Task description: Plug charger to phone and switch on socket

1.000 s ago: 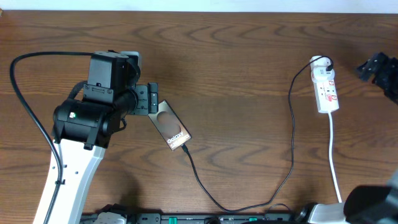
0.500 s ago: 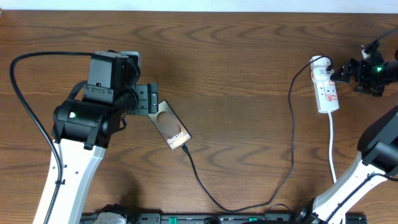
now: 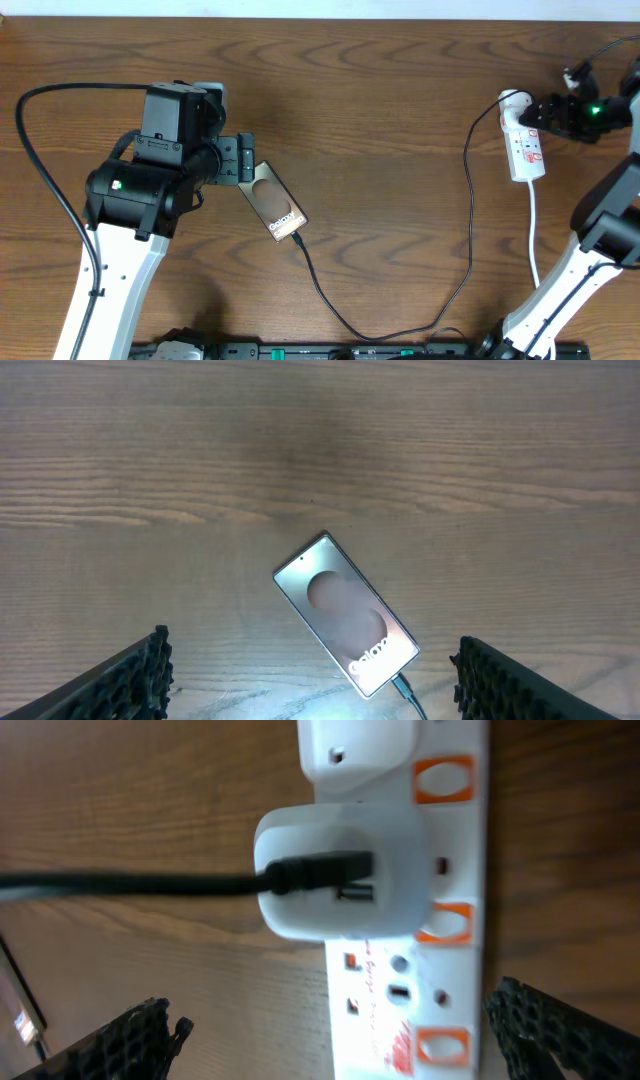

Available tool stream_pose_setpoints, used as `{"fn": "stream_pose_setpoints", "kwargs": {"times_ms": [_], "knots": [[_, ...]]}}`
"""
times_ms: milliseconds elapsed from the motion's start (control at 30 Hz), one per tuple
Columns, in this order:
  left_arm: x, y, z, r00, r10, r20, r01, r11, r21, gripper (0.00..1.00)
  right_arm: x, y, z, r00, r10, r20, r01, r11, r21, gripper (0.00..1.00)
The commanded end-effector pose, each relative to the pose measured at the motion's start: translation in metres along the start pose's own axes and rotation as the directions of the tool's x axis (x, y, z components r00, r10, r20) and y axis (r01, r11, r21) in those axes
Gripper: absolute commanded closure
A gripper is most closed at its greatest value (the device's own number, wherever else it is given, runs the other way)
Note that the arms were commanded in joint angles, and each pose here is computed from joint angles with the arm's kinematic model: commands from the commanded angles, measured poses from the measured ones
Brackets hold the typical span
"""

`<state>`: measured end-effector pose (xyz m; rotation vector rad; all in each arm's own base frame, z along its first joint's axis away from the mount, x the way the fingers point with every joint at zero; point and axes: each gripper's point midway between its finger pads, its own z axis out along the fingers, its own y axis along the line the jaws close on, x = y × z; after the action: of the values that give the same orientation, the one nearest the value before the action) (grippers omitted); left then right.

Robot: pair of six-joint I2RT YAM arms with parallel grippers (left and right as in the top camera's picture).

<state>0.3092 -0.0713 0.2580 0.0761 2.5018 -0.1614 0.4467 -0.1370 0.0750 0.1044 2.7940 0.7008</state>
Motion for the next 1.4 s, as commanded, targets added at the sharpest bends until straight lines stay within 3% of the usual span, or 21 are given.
{"fn": "stream_pose_setpoints", "kwargs": {"times_ms": [0, 800, 1367], "knots": [[-0.004, 0.001, -0.005, 1.0, 0.019, 0.017, -0.019, 1.0, -0.008, 0.13, -0.003, 0.016, 0.018, 0.999, -0.043, -0.02, 0.042, 0.998, -0.051, 0.01], [-0.004, 0.001, -0.005, 1.0, 0.018, 0.017, -0.018, 1.0, -0.008, 0.13, -0.006, 0.009, 0.028, 0.998, -0.04, -0.054, 0.043, 0.997, 0.057, 0.01], [-0.004, 0.001, -0.005, 1.0, 0.018, 0.017, -0.018, 1.0, -0.008, 0.13, 0.0, 0.009, 0.045, 0.999, -0.018, -0.051, 0.019, 1.0, 0.022, 0.01]]}}
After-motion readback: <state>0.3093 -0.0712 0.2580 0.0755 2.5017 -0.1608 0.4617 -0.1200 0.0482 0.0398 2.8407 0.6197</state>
